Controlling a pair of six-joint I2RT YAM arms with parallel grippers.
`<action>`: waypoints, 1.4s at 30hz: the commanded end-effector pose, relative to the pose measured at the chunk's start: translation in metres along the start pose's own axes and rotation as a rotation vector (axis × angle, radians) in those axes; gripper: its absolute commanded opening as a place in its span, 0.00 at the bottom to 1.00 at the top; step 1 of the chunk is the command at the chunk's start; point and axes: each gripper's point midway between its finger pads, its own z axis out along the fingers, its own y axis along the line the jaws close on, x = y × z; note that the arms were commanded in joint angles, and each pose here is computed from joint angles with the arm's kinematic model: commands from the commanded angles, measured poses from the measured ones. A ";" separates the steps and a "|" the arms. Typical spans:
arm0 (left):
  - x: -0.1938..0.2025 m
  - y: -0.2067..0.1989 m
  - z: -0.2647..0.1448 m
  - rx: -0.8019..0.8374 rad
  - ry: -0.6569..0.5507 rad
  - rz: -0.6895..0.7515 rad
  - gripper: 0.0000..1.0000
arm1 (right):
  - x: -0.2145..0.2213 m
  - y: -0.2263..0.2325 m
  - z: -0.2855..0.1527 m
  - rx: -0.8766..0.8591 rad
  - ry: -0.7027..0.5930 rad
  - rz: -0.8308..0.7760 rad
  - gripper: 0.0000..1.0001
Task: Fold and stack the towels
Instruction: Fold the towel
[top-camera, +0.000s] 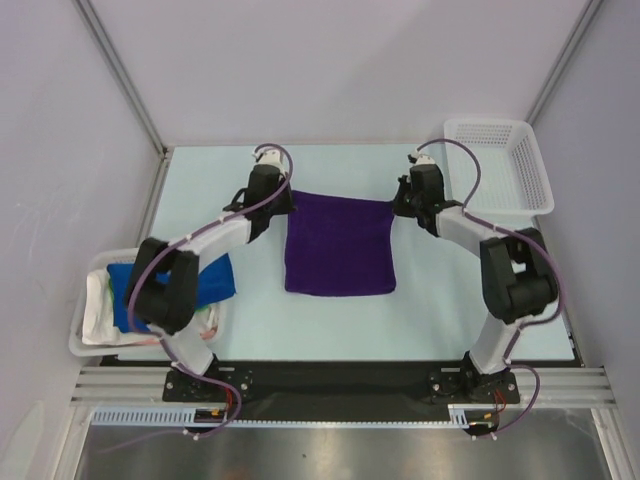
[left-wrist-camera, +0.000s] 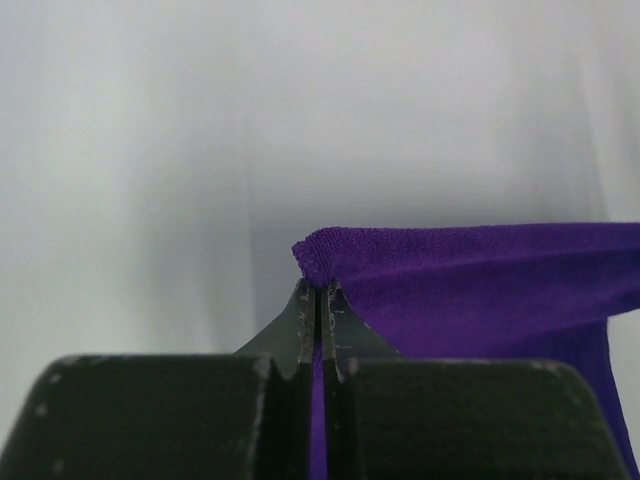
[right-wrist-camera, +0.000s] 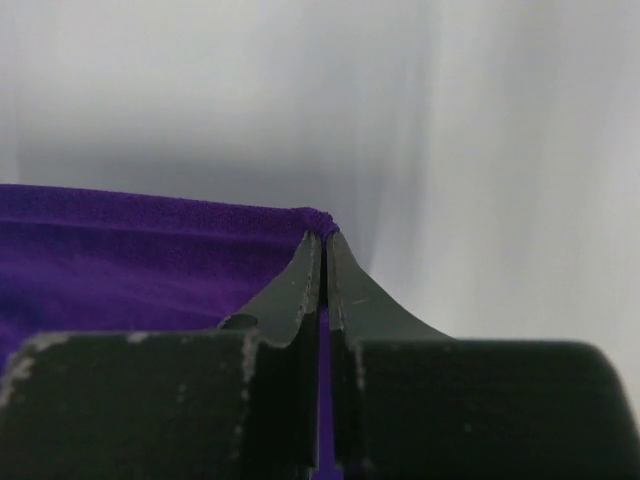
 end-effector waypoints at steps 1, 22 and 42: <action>-0.062 -0.014 0.035 0.079 -0.133 0.007 0.01 | -0.062 0.017 0.034 -0.120 -0.137 0.044 0.00; -0.032 0.028 0.085 0.031 -0.023 -0.054 0.00 | -0.057 0.009 0.058 -0.143 -0.104 0.079 0.00; 0.037 0.046 0.018 -0.052 0.024 -0.129 0.00 | 0.029 0.013 -0.001 -0.142 -0.020 0.084 0.00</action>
